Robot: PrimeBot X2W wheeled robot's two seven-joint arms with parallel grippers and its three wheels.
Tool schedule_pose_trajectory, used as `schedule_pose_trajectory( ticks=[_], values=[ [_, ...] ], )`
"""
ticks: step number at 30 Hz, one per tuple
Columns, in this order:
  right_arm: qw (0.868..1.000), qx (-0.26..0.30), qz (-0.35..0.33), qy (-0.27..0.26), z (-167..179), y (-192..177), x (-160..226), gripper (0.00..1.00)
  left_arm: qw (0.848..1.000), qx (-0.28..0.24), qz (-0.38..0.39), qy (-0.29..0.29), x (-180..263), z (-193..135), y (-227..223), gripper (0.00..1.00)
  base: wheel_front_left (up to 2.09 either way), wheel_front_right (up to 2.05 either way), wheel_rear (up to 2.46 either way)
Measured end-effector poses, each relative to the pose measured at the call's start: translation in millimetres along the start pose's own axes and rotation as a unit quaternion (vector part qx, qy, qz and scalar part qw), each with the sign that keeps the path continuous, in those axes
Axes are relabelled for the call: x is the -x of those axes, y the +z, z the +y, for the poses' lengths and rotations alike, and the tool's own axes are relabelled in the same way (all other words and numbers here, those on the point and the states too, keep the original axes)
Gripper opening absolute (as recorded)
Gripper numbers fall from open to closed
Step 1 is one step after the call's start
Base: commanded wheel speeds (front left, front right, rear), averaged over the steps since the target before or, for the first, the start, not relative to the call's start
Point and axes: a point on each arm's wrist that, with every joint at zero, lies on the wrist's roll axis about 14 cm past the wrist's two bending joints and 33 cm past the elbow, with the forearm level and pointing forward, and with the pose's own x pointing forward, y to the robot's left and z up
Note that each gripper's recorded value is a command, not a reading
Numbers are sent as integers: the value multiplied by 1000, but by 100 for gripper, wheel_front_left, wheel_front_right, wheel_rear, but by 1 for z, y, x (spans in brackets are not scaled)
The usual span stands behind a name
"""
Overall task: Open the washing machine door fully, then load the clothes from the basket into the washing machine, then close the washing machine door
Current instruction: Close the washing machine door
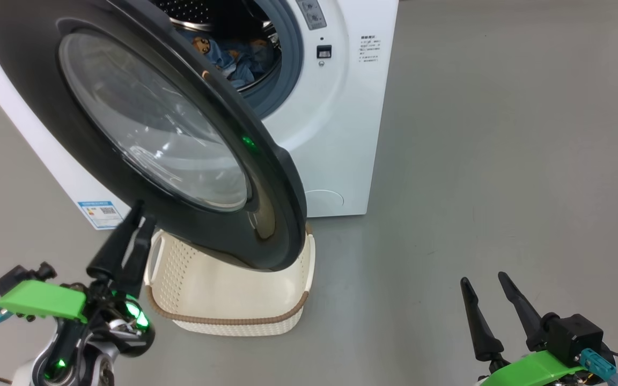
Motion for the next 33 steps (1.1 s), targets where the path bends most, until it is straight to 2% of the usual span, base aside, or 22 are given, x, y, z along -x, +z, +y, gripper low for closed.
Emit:
schedule_pose_trajectory(
  ticks=[3, 5, 7, 8, 11, 14, 16, 19, 24, 25, 28, 33],
  values=[
    [1000, 2, 1, 1, 0, 0, 1, 100, 1000, -9, -12, 3, 3, 0, 3, 100, 0, 0, 0],
    [1000, 3, 2, 1, 0, -1, 3, 100, 999, -38, -31, 4, 5, -3, 10, 100, 0, 0, 0],
    [1000, 3, 3, 0, 0, -2, 4, 100, 995, -89, -45, 9, 4, -7, 14, 100, 0, 0, 0],
    [1000, 3, 3, 0, 0, -2, 4, 100, 995, -89, -45, 9, 4, -7, 14, 100, 0, 0, 0],
    [1000, 6, 0, 1, 1, 0, 4, 100, 983, -173, -57, 12, 2, -13, 15, 100, 0, 0, 0],
    [1000, 10, -5, 2, 1, 3, 3, 100, 964, -260, -57, 15, 5, -13, 8, 100, 0, 0, 0],
    [1000, 10, -5, 2, 1, 4, 3, 100, 952, -298, -67, 16, 8, -10, 7, 100, 0, 0, 0],
    [1000, 10, -6, 2, 1, 4, 3, 100, 924, -372, -90, 11, 15, -8, 13, 100, 0, 0, 0],
    [1000, 10, -8, 2, 1, 6, 3, 100, 858, -510, -64, 18, 23, 3, 17, 100, 0, 0, 0],
    [1000, 10, -8, 2, 1, 6, 3, 100, 849, -524, -73, 18, 23, 1, 22, 100, 0, 0, 0],
    [1000, 10, -9, 3, 2, 6, 2, 100, 808, -582, -93, 17, 24, -8, 32, 100, 0, 0, 0],
    [1000, 10, -11, 3, 2, 7, 2, 100, 740, -667, -78, 31, 36, 0, 27, 100, 0, 0, 0]
  ],
)
